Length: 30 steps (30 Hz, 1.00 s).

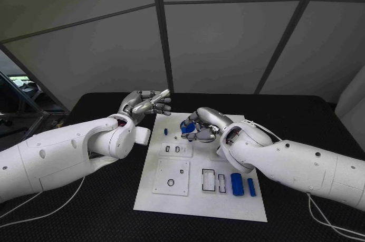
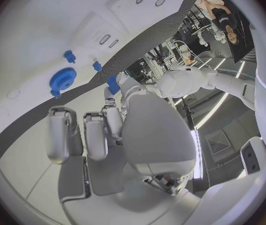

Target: Assemble the parts on the task board

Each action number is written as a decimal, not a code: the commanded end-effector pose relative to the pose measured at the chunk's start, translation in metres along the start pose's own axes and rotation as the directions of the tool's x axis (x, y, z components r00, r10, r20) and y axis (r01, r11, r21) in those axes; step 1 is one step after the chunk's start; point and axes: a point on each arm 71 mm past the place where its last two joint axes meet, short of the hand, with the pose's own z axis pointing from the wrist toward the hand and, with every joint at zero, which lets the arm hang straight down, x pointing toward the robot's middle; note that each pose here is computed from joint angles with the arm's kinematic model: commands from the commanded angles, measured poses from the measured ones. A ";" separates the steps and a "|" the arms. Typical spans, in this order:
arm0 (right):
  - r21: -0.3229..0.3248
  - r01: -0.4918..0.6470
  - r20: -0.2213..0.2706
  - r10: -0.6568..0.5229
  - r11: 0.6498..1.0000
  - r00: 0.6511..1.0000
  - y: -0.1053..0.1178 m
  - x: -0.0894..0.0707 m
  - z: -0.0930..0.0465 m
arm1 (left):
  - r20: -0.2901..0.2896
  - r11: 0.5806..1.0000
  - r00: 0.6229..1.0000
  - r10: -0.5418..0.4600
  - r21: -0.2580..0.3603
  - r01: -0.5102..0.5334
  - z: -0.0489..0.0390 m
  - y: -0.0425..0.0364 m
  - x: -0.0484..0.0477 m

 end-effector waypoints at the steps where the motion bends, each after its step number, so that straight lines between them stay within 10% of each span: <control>1: 0.020 0.076 -0.036 -0.075 0.997 0.996 0.000 0.007 0.002 | -0.003 1.000 1.000 0.002 0.017 -0.001 0.0007 -0.0023 0.0013; 30: 0.037 0.174 -0.108 -0.169 0.984 0.980 0.002 0.038 -0.002 | -0.004 1.000 1.000 0.001 0.019 -0.001 0.0024 -0.0024 0.0030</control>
